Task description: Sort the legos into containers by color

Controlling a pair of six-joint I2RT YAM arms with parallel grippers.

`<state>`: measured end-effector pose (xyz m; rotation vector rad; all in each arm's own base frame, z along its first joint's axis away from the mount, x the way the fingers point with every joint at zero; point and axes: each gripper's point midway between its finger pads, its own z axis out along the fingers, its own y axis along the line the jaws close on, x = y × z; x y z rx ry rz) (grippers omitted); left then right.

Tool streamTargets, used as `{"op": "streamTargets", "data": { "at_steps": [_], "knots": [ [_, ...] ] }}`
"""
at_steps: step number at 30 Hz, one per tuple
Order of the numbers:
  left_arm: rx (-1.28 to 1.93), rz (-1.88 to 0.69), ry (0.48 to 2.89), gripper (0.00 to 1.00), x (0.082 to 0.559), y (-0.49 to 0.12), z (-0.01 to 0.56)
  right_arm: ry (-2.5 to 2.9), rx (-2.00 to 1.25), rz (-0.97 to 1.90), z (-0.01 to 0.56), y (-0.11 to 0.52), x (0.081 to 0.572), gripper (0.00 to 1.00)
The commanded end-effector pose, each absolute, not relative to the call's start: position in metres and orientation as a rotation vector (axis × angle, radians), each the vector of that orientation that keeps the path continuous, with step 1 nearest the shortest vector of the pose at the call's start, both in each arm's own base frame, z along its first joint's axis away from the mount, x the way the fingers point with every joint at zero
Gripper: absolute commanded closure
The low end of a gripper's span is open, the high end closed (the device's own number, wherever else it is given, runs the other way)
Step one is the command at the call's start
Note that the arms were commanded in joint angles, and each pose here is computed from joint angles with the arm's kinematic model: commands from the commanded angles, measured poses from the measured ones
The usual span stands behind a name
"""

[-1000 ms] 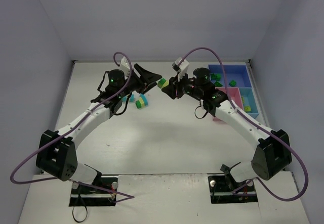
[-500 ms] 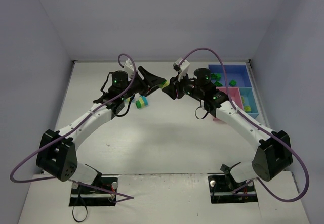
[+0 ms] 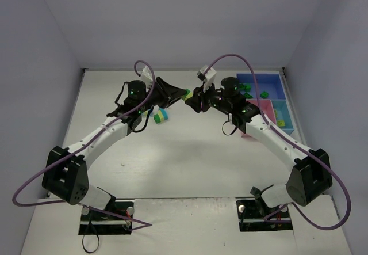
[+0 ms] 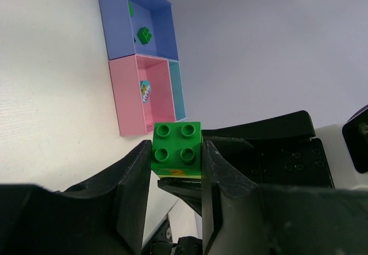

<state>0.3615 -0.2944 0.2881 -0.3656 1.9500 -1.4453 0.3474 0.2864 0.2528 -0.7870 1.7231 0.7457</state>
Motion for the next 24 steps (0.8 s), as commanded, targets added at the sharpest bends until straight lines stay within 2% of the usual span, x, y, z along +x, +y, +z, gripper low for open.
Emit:
{"op": "streamTargets", "data": {
  "at_steps": [1, 4, 15, 21, 24],
  "knots": [
    [-0.281, -1.523, 1.816, 0.91, 0.36, -0.301, 0.335, 1.592, -0.778, 0.74, 0.293, 0.289, 0.351, 0.99],
    [-0.286, -1.524, 1.813, 1.0, 0.36, -0.3, 0.335, 1.595, -0.779, 0.738, 0.291, 0.289, 0.352, 0.99],
    [-0.33, -1.432, 1.823, 1.0, 0.379, -0.267, 0.329, 1.722, -0.741, 0.691, 0.244, 0.254, 0.34, 0.99],
    [-0.325, -1.388, 1.827, 1.0, 0.389, -0.262, 0.325, 1.733, -0.733, 0.674, 0.245, 0.245, 0.338, 0.99],
    [-0.301, -1.339, 1.854, 1.0, 0.391, -0.261, 0.317, 1.823, -0.621, 0.523, 0.233, 0.216, 0.358, 0.99]
  ]
}}
